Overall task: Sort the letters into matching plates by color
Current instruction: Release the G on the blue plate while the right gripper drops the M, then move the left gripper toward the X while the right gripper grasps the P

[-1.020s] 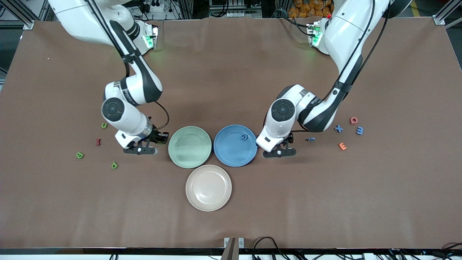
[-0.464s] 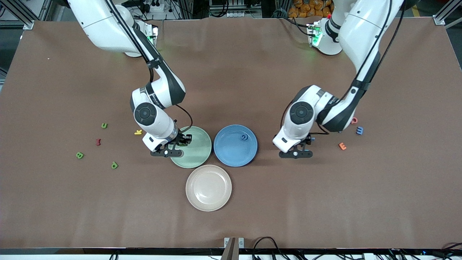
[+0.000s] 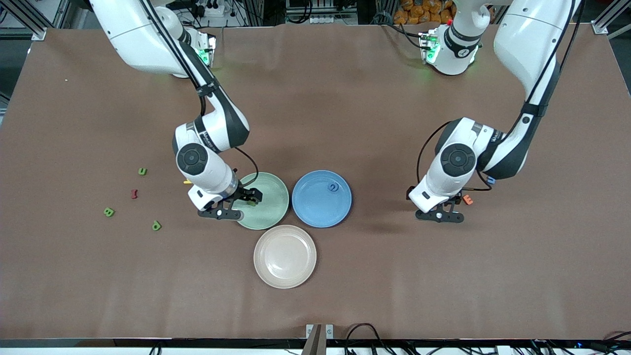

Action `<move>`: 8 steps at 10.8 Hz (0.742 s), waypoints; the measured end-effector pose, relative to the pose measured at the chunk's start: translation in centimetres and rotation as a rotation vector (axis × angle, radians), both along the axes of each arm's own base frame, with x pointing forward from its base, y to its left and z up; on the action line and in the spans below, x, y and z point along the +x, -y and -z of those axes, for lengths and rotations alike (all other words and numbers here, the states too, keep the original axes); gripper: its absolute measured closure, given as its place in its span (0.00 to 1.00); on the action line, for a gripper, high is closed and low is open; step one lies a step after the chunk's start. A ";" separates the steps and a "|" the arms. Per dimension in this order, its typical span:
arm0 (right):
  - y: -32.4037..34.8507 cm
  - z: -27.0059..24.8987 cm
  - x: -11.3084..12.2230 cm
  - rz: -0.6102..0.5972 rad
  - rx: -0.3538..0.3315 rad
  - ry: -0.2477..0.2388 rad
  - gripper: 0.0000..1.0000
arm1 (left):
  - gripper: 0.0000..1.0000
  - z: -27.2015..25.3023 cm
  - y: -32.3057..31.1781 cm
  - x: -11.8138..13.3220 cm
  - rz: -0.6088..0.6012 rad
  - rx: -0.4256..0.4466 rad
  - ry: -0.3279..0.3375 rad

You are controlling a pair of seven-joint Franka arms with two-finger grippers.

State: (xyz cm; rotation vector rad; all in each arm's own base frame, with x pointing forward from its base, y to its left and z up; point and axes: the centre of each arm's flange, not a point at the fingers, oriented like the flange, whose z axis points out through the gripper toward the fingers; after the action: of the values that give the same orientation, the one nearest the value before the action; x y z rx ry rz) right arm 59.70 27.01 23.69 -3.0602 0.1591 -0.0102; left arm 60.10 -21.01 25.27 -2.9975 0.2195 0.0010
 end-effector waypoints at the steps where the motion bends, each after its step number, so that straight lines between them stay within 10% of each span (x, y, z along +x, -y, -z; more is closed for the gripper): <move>1: 1.1 -0.1 0.6 0.014 -0.010 0.007 0.00 | 0.00 0.0 -0.4 -0.1 0.003 0.002 -0.003; 8: 13.8 -1.0 4.8 0.165 -0.070 0.036 0.00 | 0.00 1.6 -7.3 0.3 -0.012 0.013 -0.053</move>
State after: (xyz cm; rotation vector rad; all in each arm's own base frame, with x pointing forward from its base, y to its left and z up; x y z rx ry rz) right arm 64.54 13.17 24.65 -3.1045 0.4166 -0.0815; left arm 60.43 -13.67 23.68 -2.9883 0.2056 0.0831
